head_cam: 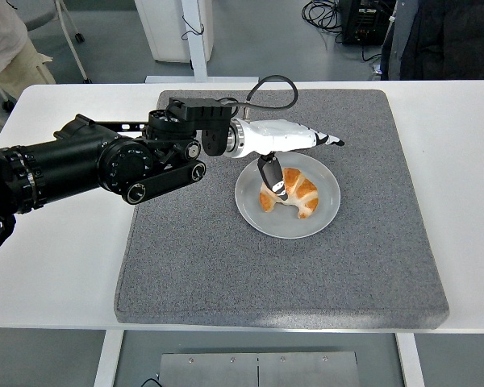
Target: Place the bread on the plate
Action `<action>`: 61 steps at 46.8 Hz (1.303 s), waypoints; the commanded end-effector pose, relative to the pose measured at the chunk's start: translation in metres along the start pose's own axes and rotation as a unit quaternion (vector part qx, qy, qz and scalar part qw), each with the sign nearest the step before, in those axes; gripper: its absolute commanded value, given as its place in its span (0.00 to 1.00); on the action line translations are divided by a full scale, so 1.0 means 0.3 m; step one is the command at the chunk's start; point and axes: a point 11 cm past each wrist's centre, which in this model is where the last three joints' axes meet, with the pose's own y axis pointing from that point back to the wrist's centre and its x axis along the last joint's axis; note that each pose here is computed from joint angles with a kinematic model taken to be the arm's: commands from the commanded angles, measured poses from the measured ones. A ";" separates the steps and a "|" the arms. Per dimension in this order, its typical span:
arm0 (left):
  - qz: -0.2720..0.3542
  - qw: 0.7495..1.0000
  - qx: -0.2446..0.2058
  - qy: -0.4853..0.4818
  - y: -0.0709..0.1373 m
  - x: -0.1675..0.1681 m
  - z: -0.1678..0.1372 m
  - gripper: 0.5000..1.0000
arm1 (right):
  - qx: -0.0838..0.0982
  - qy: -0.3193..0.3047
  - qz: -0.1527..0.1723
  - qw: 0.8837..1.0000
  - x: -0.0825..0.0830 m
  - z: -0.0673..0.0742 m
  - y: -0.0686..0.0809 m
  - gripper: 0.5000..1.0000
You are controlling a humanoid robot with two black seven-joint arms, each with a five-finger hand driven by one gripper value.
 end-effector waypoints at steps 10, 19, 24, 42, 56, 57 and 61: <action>0.043 0.998 0.000 0.036 0.038 0.150 0.006 0.99 | 0.000 0.000 0.000 1.000 0.000 0.000 0.000 1.00; 0.074 0.994 -0.002 0.085 0.067 0.217 -0.003 0.99 | -0.001 0.000 0.000 1.000 0.000 0.001 0.000 1.00; 0.097 0.988 0.001 0.123 0.099 0.254 -0.034 0.99 | 0.000 0.000 0.000 1.000 0.000 0.000 0.000 1.00; 0.205 0.947 -0.008 0.249 0.241 0.421 -0.131 0.99 | 0.000 0.000 0.000 1.000 0.000 0.000 0.000 1.00; 0.278 0.891 -0.015 0.358 0.338 0.478 -0.235 0.99 | 0.000 0.000 0.000 1.000 0.000 0.000 0.000 1.00; 0.285 0.886 -0.012 0.365 0.349 0.480 -0.252 0.99 | 0.000 0.000 0.000 1.000 0.000 0.000 0.000 1.00; 0.315 0.859 -0.004 0.403 0.388 0.484 -0.318 0.99 | 0.000 0.000 0.000 1.000 0.000 0.000 0.000 1.00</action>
